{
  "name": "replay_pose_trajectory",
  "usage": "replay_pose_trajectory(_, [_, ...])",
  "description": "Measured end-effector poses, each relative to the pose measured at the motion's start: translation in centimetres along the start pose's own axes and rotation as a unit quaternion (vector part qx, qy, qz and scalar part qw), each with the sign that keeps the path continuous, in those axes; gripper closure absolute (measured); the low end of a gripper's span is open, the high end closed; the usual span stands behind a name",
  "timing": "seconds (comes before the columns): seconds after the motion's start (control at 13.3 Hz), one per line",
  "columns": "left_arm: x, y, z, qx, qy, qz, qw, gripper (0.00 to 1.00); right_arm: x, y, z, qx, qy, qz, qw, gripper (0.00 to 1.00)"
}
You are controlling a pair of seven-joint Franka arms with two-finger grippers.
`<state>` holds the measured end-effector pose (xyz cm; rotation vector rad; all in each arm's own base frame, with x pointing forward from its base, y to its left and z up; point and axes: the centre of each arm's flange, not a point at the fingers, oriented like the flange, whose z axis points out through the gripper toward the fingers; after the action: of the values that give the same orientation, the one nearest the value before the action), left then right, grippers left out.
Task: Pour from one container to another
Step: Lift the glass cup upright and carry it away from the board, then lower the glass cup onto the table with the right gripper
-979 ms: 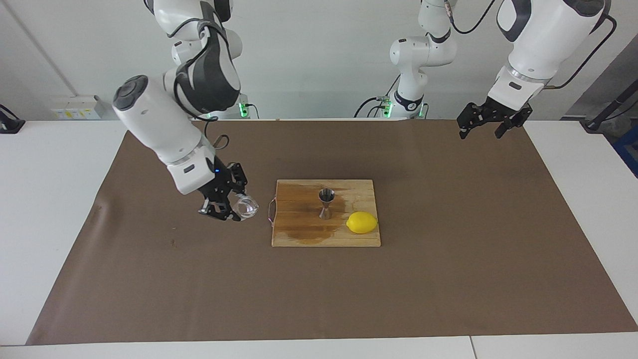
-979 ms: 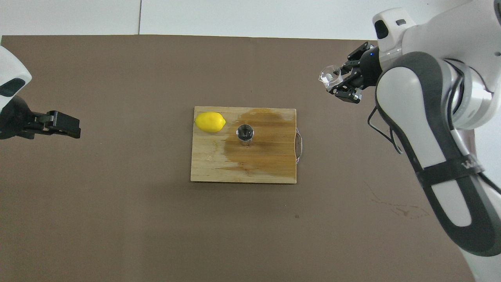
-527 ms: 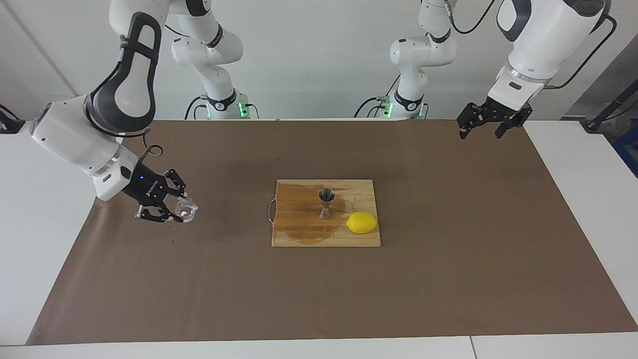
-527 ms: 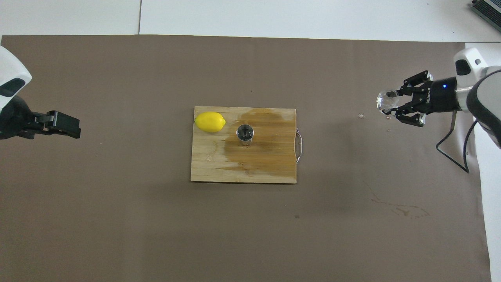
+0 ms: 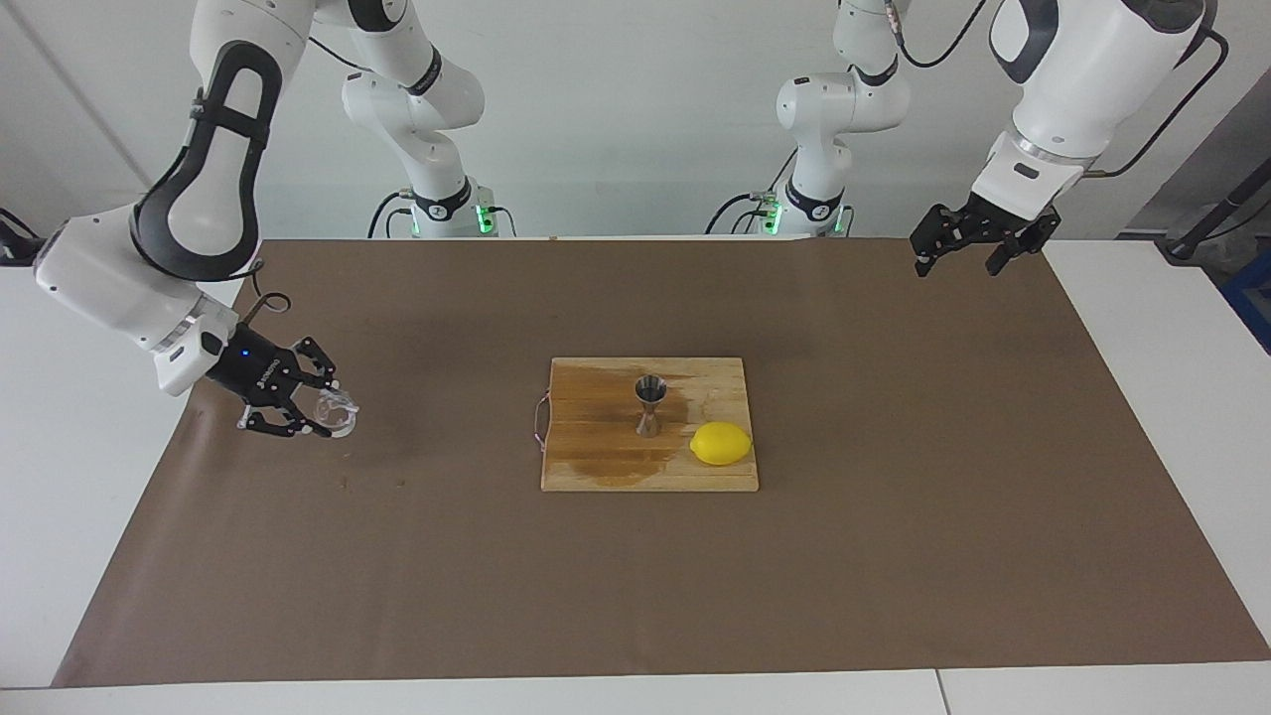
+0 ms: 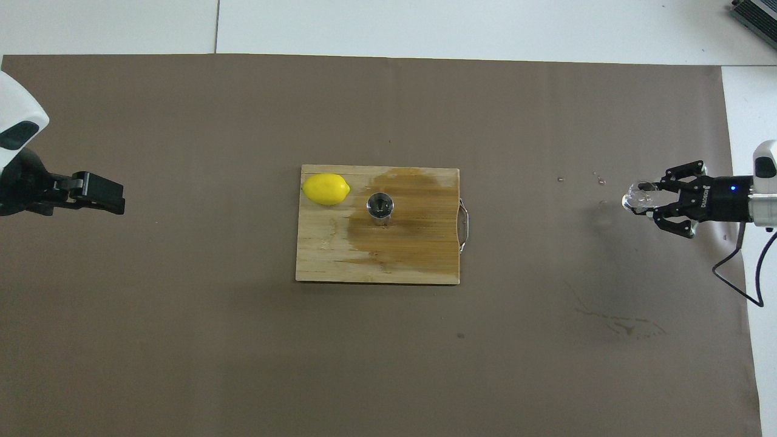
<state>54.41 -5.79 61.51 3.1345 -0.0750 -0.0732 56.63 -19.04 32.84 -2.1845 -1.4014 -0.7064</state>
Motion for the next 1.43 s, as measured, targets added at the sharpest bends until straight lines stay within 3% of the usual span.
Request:
replay_pose_trajectory(0.23, [0.0,0.0,0.0,0.000,0.000,0.000,1.000,0.00,-4.3,0.5,2.4,0.000,0.033,0.016,0.999,0.51])
replay_pose_trajectory(0.53, [0.0,0.0,0.0,0.000,0.000,0.000,1.000,0.00,-4.4,0.9,4.6,0.000,0.068,0.027,0.997,0.51])
replay_pose_trajectory(0.9, [0.0,0.0,0.0,0.000,0.000,0.000,1.000,0.00,-3.6,0.8,5.0,0.013,0.071,-0.031,0.997,0.51])
replay_pose_trajectory(1.2, [0.0,0.0,0.0,0.000,0.000,0.000,1.000,0.00,-3.5,0.2,5.3,0.051,0.044,-0.092,0.993,0.51])
replay_pose_trajectory(1.43, [0.0,0.0,0.0,0.000,0.000,0.000,1.000,0.00,-3.6,0.3,5.0,0.052,0.040,-0.101,0.993,0.51])
